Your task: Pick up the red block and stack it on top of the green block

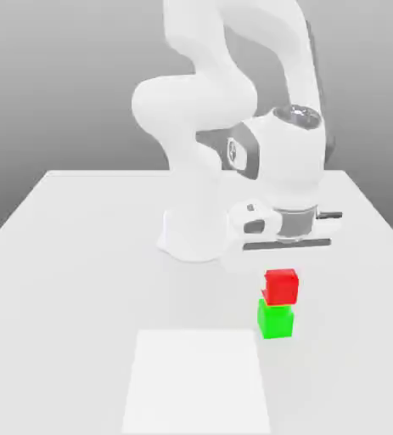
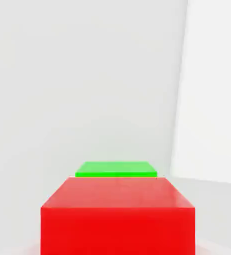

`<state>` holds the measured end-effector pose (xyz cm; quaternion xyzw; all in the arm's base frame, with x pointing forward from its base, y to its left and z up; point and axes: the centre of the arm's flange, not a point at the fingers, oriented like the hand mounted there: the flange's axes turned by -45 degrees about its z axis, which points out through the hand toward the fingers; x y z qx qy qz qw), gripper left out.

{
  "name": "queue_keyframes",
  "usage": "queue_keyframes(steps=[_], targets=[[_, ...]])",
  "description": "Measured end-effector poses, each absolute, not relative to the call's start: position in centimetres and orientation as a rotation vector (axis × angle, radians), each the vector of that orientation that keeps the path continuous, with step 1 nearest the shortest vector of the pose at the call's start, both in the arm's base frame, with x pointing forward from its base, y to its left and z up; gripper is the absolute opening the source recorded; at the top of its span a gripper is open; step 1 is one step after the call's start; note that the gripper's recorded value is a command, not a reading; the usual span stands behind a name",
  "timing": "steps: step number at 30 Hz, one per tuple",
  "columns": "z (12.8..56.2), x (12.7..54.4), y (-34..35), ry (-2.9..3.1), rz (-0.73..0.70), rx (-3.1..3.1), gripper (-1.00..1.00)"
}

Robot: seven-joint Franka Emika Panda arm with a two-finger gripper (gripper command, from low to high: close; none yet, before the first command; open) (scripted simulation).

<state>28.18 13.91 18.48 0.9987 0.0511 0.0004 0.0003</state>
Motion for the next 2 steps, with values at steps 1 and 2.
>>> queue_keyframes(steps=[1, 2], targets=[[18.48, 28.18, 13.91, 0.16, 0.001, 3.137, 1.0], [18.48, 28.18, 13.91, 0.16, 0.001, 3.137, 1.0]])
